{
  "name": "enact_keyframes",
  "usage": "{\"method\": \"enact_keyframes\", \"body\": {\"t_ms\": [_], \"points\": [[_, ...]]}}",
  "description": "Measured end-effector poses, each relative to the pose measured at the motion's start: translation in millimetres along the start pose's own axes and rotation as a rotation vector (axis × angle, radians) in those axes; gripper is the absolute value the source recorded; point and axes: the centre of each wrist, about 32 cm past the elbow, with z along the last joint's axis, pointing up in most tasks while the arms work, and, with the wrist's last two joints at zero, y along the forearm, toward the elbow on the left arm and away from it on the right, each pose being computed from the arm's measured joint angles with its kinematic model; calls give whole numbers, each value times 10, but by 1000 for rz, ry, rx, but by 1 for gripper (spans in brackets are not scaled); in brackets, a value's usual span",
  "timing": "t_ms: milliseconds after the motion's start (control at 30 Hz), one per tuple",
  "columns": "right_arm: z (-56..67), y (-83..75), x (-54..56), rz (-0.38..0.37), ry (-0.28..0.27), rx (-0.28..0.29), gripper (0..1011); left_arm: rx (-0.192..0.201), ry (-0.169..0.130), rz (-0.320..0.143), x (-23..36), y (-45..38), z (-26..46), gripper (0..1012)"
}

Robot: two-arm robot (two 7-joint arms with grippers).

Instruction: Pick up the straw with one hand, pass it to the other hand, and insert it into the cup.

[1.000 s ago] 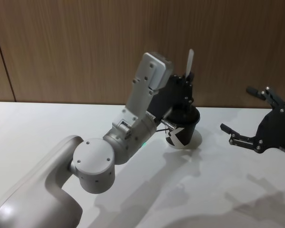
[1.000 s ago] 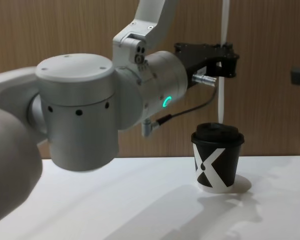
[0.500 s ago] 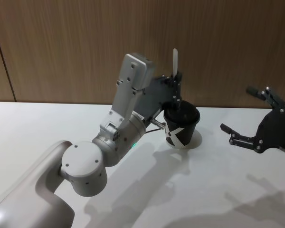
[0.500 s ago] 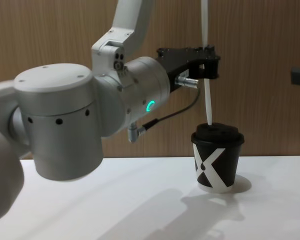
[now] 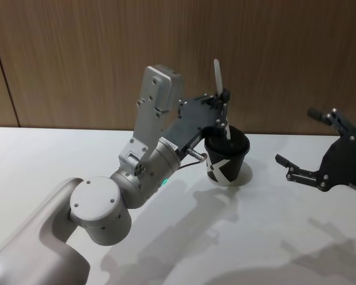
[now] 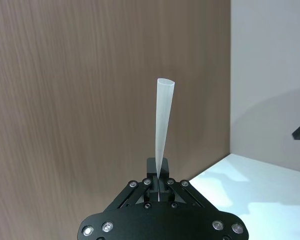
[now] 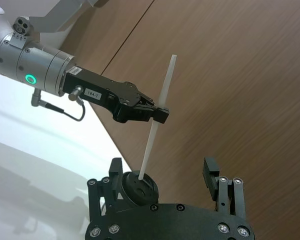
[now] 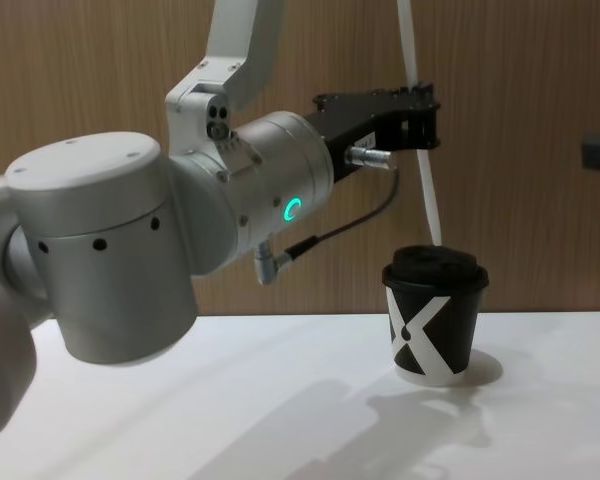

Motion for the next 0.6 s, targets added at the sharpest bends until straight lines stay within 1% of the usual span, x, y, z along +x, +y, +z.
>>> {"method": "enact_keyframes", "body": {"t_ms": [167,367,600], "points": [[0,0,0,0,0,0,1001,-7,11,-12,-7,-3,13,11],[0,0,0,0,0,0,1001,-10,17,-19,-23,-15,20,11],[0,0,0,0,0,0,1001,-3,14,-19,-43,-37,5,11]]}}
